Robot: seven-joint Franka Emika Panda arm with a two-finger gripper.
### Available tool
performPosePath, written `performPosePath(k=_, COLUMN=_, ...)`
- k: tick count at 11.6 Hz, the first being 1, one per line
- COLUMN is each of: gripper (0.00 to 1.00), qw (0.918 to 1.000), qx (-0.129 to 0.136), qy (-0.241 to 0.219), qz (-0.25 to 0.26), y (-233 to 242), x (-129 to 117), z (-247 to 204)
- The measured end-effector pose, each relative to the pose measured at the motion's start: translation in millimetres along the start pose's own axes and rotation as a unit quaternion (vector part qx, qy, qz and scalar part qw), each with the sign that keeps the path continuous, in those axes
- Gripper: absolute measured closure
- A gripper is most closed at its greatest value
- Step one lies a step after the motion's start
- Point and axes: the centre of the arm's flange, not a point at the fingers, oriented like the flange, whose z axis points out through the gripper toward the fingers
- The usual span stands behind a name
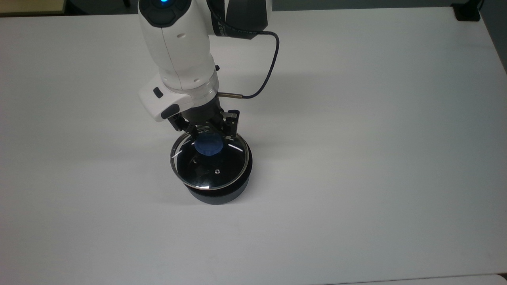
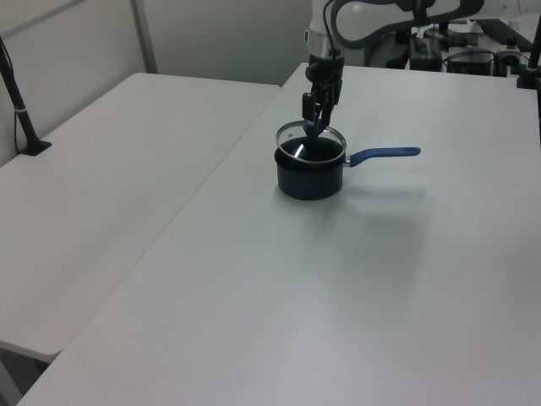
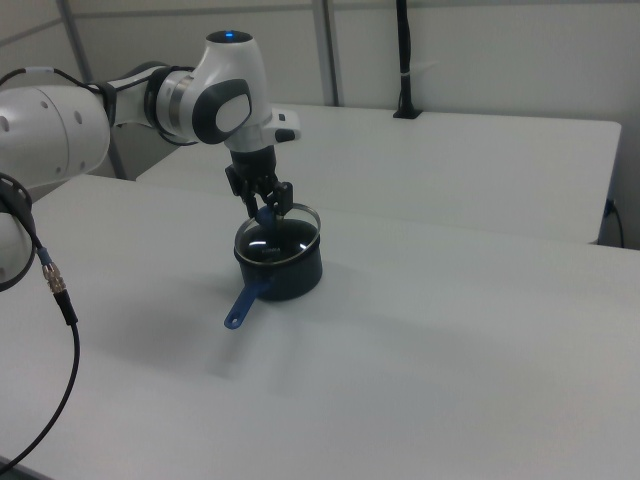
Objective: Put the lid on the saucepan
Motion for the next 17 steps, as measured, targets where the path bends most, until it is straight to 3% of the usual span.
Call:
performPosePath(k=8, gripper=0.30, qw=0.9999, qx=0.000, qy=0.001, qz=0.015, y=-6.5, x=-2.9, z=17.4)
performPosePath(k=12, gripper=0.01, qw=0.9996, qx=0.001, qy=0.008, qz=0.028, y=-6.0, x=-1.2, z=13.8)
performPosePath(k=15, gripper=0.00, qw=0.9957, qx=0.014, qy=0.046, qz=0.078, y=7.7, x=-2.4, z=-48.5)
performPosePath(k=17, gripper=0.00, qw=0.9945, qx=0.016, qy=0.043, qz=0.094, y=36.7, x=-28.6, z=-119.1)
